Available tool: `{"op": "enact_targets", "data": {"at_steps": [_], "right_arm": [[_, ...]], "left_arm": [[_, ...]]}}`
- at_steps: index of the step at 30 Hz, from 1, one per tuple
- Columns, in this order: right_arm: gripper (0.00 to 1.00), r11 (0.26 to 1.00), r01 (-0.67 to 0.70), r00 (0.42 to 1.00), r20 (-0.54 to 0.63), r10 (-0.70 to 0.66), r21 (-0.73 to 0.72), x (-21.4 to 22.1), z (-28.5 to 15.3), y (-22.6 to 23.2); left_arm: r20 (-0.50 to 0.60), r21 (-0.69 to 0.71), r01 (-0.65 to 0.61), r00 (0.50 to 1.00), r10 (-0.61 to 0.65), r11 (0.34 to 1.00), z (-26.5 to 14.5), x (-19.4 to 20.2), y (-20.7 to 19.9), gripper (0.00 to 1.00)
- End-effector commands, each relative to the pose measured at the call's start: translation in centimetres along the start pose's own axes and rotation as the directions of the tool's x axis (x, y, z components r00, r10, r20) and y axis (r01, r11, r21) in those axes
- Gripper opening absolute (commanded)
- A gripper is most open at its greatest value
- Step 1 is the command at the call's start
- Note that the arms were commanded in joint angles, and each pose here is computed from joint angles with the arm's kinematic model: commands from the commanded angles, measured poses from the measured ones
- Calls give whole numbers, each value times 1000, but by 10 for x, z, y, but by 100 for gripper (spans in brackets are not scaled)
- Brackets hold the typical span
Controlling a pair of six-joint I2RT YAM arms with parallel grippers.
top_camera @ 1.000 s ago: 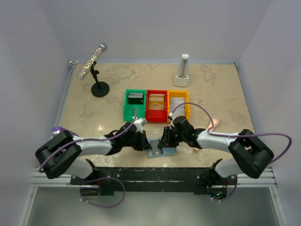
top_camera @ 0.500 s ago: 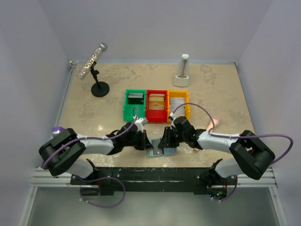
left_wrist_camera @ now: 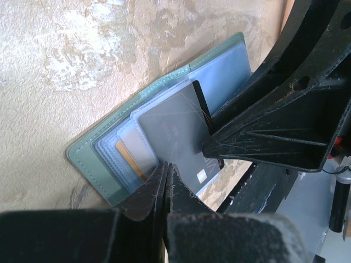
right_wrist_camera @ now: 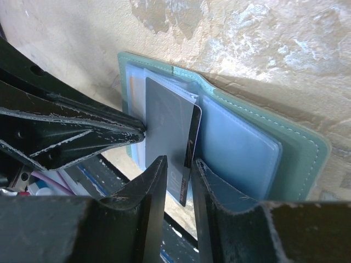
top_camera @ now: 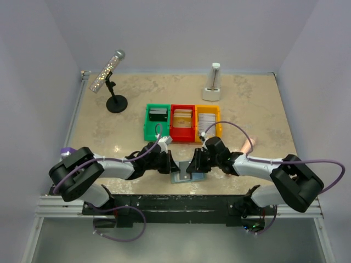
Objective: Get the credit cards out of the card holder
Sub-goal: Remove the credit card from the card holder.
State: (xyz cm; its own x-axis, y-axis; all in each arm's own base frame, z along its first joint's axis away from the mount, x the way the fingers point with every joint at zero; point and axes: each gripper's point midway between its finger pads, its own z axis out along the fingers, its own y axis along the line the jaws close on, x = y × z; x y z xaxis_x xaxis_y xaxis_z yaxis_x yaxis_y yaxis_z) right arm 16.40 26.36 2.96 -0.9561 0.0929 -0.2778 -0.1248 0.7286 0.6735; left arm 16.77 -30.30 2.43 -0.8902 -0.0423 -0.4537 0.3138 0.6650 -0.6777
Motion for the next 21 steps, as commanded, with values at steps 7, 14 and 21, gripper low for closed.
{"op": "enact_targets", "data": {"at_steps": [7, 14, 21], "right_arm": [[28, 997, -1, 1000, 30, 3, -73, -6, -8, 13], [28, 997, -8, 999, 39, 11, -72, -7, -9, 10], [28, 996, -20, 998, 52, 25, -88, -9, -12, 9]], "left_arm": [[-67, -201, 9, 997, -23, 979, 1, 27, 52, 0], [-73, -208, 11, 997, -27, 978, 1, 29, 54, 0], [-76, -213, 11, 997, -27, 977, 2, 30, 56, 0]]}}
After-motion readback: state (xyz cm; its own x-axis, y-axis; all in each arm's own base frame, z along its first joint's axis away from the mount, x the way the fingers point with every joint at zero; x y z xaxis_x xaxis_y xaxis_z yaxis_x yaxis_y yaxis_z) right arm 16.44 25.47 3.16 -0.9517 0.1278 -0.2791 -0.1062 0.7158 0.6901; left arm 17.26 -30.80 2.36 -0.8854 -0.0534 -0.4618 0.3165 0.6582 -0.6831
